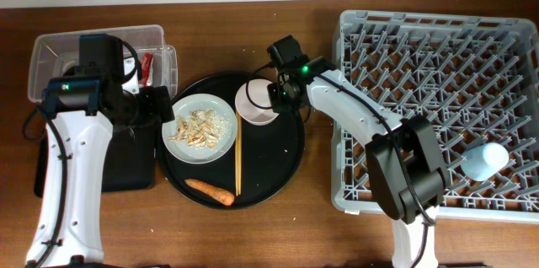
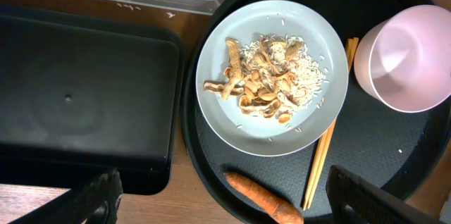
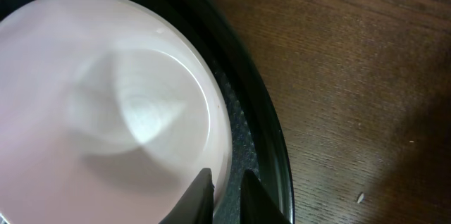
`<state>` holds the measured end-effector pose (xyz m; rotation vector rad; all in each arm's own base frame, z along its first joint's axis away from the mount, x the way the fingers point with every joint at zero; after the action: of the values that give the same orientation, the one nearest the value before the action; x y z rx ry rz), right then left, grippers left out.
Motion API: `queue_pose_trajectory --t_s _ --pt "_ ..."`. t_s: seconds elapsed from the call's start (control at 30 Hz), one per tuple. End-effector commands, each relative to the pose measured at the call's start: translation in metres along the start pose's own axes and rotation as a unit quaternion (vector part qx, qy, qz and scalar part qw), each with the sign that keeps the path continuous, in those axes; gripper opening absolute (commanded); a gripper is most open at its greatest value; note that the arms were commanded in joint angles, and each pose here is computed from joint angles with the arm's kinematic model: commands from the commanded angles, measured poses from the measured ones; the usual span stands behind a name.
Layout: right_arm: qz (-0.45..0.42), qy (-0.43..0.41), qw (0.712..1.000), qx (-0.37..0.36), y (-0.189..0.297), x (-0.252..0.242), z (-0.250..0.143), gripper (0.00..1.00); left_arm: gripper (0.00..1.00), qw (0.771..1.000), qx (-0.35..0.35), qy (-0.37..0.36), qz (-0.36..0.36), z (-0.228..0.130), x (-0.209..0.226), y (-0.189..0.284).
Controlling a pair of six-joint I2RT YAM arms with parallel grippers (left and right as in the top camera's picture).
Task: Sort waste into correct bins and load items into the dishwasher rack
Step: 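Grasp the pink bowl on the black tray with the right gripper, then carry the pink bowl into the rack and release it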
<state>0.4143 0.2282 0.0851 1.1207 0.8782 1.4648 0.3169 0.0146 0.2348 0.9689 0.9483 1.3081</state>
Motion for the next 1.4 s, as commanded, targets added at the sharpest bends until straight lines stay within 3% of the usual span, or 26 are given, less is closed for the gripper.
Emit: queue_pose_trajectory --t_s 0.0,0.5,0.6,0.67,0.83,1.0,1.13,1.2,1.3,1.37 --pt "-0.011 -0.001 1.0 0.011 -0.011 -0.005 -0.006 0.14 0.92 1.0 -0.009 0.005 0.005 0.001 0.002 0.005" --pt "-0.002 -0.064 0.997 0.044 -0.02 -0.008 -0.024 0.14 0.92 1.0 -0.011 0.005 0.005 0.001 0.002 0.005" --pt "0.007 -0.063 0.998 0.03 -0.02 -0.005 -0.018 0.04 0.93 1.0 -0.01 0.005 0.005 0.001 0.002 0.005" --pt "0.012 -0.064 0.998 0.019 -0.012 -0.003 -0.008 0.04 0.92 1.0 -0.01 0.005 0.005 0.001 0.002 0.005" --pt "0.029 -0.057 0.997 -0.044 0.053 -0.02 0.036 0.04 0.92 1.0 -0.01 0.005 0.005 0.001 0.002 0.005" --pt "-0.035 -0.045 0.982 -0.182 0.181 -0.093 0.072 0.04 0.92 1.0 -0.011 0.005 0.005 0.002 0.002 0.005" --pt "-0.2 -0.1 0.932 -0.284 0.27 -0.197 0.078 0.04 0.92 1.0 -0.016 0.004 0.006 0.004 0.002 0.005" --pt "-0.348 -0.154 0.877 -0.293 0.3 -0.265 0.067 0.04 0.92 1.0 -0.017 0.004 0.005 0.004 0.002 0.005" --pt "-0.473 -0.211 0.805 -0.289 0.322 -0.319 0.056 0.04 0.92 1.0 -0.019 0.004 0.005 0.005 0.002 0.004" --pt "-0.562 -0.244 0.738 -0.283 0.331 -0.348 0.051 0.04 0.93 1.0 -0.016 0.004 0.005 0.004 0.002 0.004"
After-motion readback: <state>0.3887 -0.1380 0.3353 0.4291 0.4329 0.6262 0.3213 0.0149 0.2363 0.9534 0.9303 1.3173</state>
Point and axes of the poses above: each gripper's point midway between its finger pads, its own y axis back along the fingers, its own x axis along the line the jaws close on, z = x × y, the point moved 4 cm from there along y, back along the fingers, and after that the axes turned 15 degrees about -y, right-handed, at the moved point
